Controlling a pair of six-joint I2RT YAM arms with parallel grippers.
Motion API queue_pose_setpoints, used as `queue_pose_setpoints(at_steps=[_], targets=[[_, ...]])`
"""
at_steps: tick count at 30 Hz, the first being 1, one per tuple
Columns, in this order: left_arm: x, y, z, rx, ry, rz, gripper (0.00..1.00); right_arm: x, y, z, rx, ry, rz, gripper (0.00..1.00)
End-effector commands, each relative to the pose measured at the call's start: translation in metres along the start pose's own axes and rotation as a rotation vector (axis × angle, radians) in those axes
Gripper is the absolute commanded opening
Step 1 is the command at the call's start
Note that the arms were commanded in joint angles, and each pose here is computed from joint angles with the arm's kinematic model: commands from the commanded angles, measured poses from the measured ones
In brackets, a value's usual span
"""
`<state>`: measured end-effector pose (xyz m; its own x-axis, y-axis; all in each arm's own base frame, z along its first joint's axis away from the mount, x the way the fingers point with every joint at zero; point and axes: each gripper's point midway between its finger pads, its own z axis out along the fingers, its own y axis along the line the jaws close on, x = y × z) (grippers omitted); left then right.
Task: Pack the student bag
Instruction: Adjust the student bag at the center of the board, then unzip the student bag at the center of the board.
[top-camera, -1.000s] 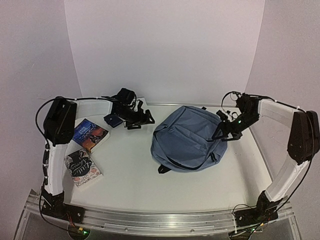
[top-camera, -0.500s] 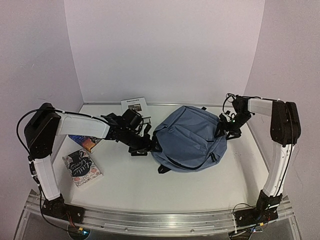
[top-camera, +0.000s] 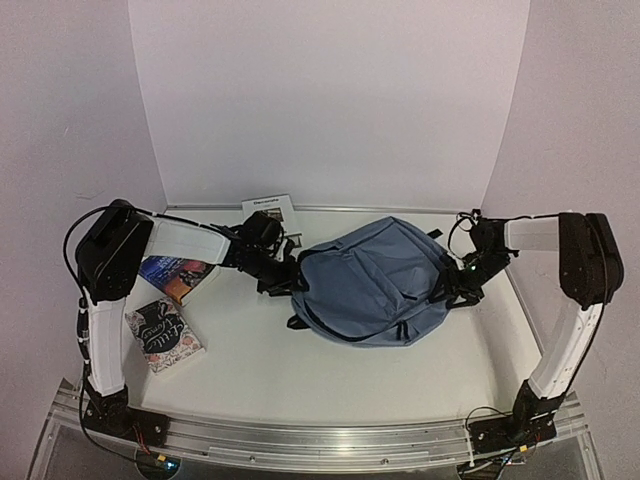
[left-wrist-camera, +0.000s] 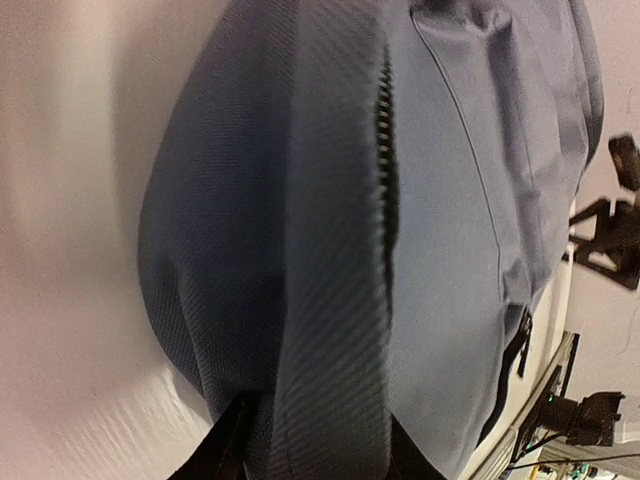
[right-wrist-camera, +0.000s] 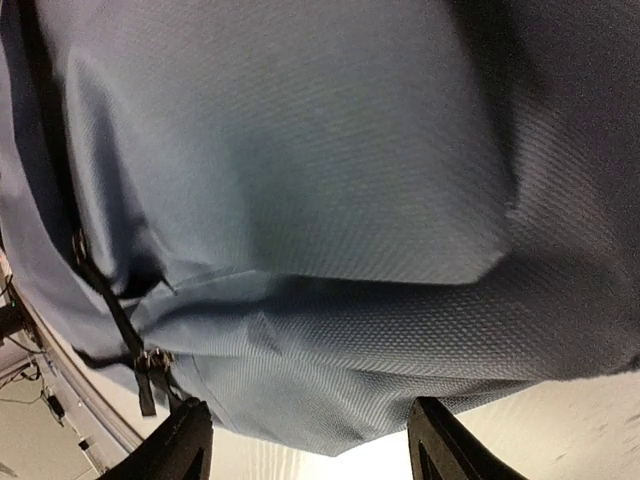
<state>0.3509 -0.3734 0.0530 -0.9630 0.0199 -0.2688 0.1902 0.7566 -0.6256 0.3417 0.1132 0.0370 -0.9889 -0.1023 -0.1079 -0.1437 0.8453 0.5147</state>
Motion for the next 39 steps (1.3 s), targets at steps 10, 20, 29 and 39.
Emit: queue_pose_setpoints(at_steps=[10, 20, 29, 39], targets=[[-0.100, 0.020, -0.055, -0.128, -0.180, 0.146, 0.75, 0.070, 0.116, -0.005, -0.236, 0.117, -0.293, 0.76], [0.009, -0.062, -0.086, -0.030, -0.095, 0.417, 0.88, 0.053, 0.115, -0.047, -0.053, -0.025, -0.542, 0.80], [0.076, -0.113, -0.025, 0.082, 0.078, 0.464, 0.66, 0.011, 0.080, -0.015, 0.097, -0.035, -0.559, 0.74], [0.078, -0.121, 0.030, 0.094, 0.126, 0.428, 0.50, 0.014, 0.053, 0.024, 0.120, 0.014, -0.498, 0.70]])
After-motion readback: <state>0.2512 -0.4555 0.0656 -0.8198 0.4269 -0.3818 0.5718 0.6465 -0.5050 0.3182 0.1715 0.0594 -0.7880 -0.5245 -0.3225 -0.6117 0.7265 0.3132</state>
